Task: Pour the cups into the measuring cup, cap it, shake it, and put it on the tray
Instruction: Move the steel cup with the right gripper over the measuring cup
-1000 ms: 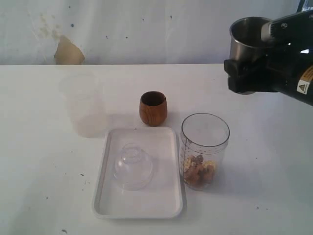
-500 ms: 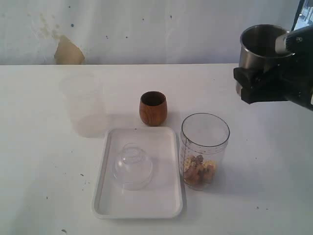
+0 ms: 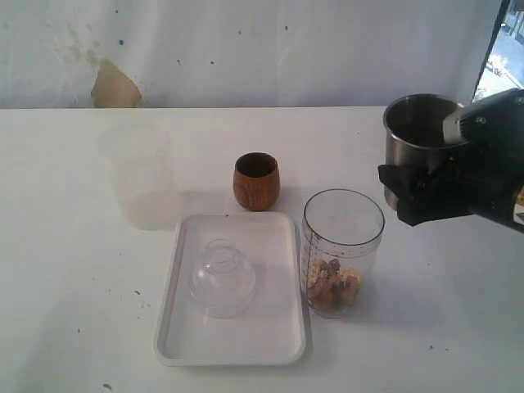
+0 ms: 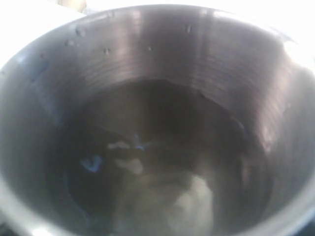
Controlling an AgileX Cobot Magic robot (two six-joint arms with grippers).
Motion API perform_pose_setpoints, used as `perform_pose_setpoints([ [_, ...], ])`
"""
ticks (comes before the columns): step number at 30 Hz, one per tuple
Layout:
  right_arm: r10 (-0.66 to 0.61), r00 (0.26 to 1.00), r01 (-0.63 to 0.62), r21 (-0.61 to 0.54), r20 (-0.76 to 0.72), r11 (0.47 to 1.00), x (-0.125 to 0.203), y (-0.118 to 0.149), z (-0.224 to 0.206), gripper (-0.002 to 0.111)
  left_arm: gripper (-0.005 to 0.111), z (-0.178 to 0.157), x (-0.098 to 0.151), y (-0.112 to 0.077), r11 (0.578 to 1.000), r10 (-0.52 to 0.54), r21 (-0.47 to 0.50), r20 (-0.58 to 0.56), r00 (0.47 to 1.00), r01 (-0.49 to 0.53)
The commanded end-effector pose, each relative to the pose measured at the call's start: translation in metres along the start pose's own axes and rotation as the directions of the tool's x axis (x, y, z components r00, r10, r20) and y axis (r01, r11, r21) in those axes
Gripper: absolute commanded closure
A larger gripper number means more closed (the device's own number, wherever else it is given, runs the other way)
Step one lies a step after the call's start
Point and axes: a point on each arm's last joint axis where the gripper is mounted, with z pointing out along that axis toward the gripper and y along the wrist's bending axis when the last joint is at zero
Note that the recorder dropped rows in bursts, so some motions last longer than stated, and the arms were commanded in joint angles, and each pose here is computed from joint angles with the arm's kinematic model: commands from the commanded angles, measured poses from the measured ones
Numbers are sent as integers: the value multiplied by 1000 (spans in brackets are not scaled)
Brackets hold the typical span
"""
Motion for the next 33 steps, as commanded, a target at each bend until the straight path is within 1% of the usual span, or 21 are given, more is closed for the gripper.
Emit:
perform_pose_setpoints([
  [1, -6, 997, 9, -37, 75, 999, -3, 4, -2, 108, 107, 0, 2, 0, 1000, 2, 0, -3, 1000, -2],
  [9, -145, 987, 148, -27, 73, 989, -2, 4, -2, 108, 107, 0, 2, 0, 1000, 2, 0, -3, 1000, -2],
  [15, -180, 981, 182, -27, 68, 983, -1, 4, -1, 108, 107, 0, 2, 0, 1000, 2, 0, -3, 1000, -2],
  [21, -167, 985, 168, -45, 35, 985, 9, 2, 8, 108, 107, 0, 2, 0, 1000, 2, 0, -3, 1000, -2],
  [23, -224, 974, 226, -47, 39, 973, 10, 2, 10, 108, 107, 0, 2, 0, 1000, 2, 0, -3, 1000, -2],
  [25, -259, 961, 265, -51, 94, 963, 4, 3, 10, 108, 107, 0, 2, 0, 1000, 2, 0, -3, 1000, -2],
  [31, -349, 930, 355, -38, 113, 934, 1, 3, 11, 108, 107, 0, 2, 0, 1000, 2, 0, -3, 1000, -2],
  [33, -354, 928, 361, -36, 119, 932, 0, 2, 11, 108, 107, 0, 2, 0, 1000, 2, 0, -3, 1000, -2],
])
